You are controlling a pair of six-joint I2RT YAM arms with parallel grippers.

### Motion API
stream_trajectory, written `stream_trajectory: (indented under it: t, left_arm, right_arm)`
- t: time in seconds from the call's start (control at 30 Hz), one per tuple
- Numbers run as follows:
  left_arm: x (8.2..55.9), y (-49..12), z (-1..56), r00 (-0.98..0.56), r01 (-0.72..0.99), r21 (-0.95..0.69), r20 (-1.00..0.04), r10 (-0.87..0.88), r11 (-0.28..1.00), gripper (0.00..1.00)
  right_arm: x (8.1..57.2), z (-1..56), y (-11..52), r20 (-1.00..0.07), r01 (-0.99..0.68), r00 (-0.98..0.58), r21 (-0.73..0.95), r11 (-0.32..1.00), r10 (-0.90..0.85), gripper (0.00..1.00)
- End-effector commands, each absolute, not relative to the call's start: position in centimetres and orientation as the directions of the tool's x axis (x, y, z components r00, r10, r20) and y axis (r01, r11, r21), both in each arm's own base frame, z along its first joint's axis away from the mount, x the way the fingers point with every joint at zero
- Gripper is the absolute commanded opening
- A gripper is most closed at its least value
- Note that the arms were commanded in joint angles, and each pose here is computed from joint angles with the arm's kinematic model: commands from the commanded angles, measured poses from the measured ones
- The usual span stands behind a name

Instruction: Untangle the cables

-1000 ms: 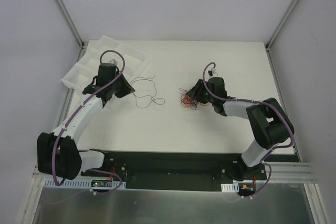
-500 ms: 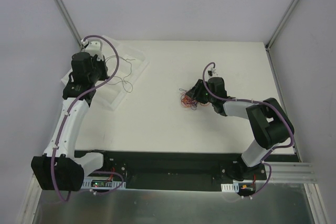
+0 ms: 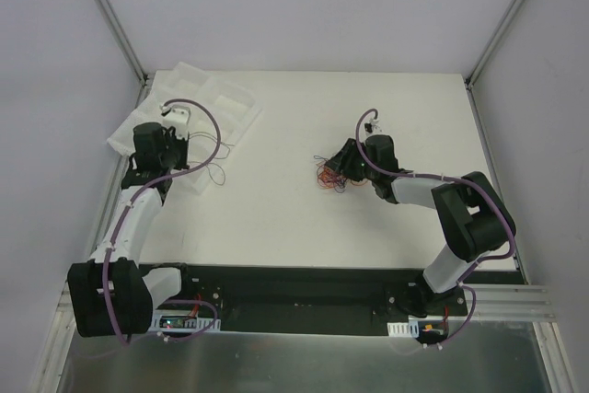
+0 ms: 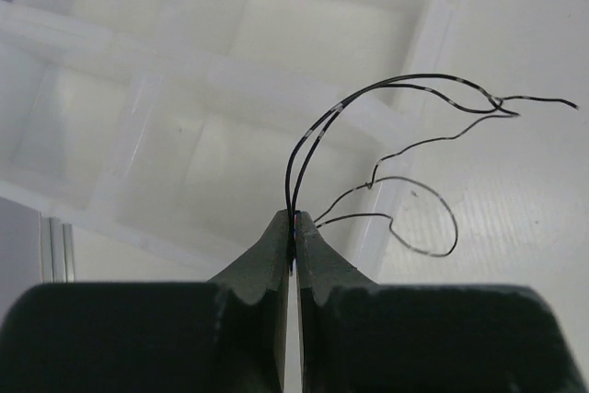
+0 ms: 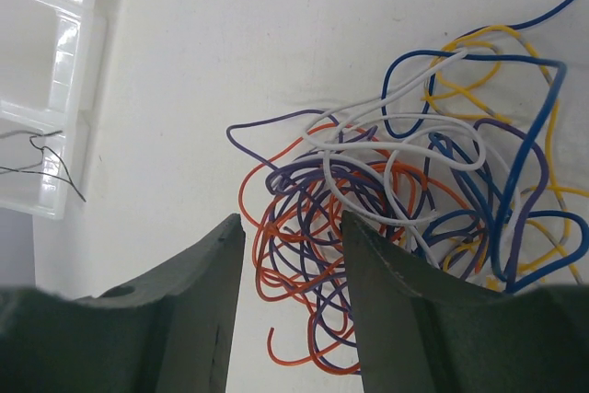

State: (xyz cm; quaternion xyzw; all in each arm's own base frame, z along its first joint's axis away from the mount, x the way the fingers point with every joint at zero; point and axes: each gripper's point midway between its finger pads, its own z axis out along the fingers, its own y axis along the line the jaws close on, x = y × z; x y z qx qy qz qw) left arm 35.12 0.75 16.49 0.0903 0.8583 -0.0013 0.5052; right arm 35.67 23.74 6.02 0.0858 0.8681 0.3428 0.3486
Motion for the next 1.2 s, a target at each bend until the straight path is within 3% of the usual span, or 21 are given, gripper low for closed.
stream_trajectory:
  t: [0.0,0.57,0.77,1.0,1.17]
  left_arm:
    - [35.7,3.1,19.3,-0.345,0.092,0.252,-0.899,0.268,0.963,0.00]
    - [36.8,10.7,16.1,-0.506,-0.169,0.278,-0.848,0.159,0.946,0.00]
    - [36.3,9.6,14.4,-0.515,-0.103,0.250,-0.841,0.164,0.963,0.00]
    - [34.4,10.8,11.3,-0.645,-0.140,0.316,-0.748,0.156,0.938,0.00]
    - [33.8,9.9,12.1,-0.603,-0.086,0.373,-0.758,0.250,0.924,0.00]
  right_arm:
    - [36.5,7.7,24.1,-0.562,-0.125,-0.713,0.690,0.713,0.419,0.50]
    - [36.7,7.2,24.0,-0.517,-0.106,-0.727,0.734,0.671,0.452,0.49]
    - [37.0,7.1,24.2,-0.501,-0.098,-0.733,0.748,0.657,0.460,0.49]
    - [37.1,6.8,24.2,-0.484,-0.085,-0.737,0.759,0.645,0.473,0.49]
    - [37.2,6.3,24.4,-0.463,-0.075,-0.746,0.772,0.631,0.478,0.49]
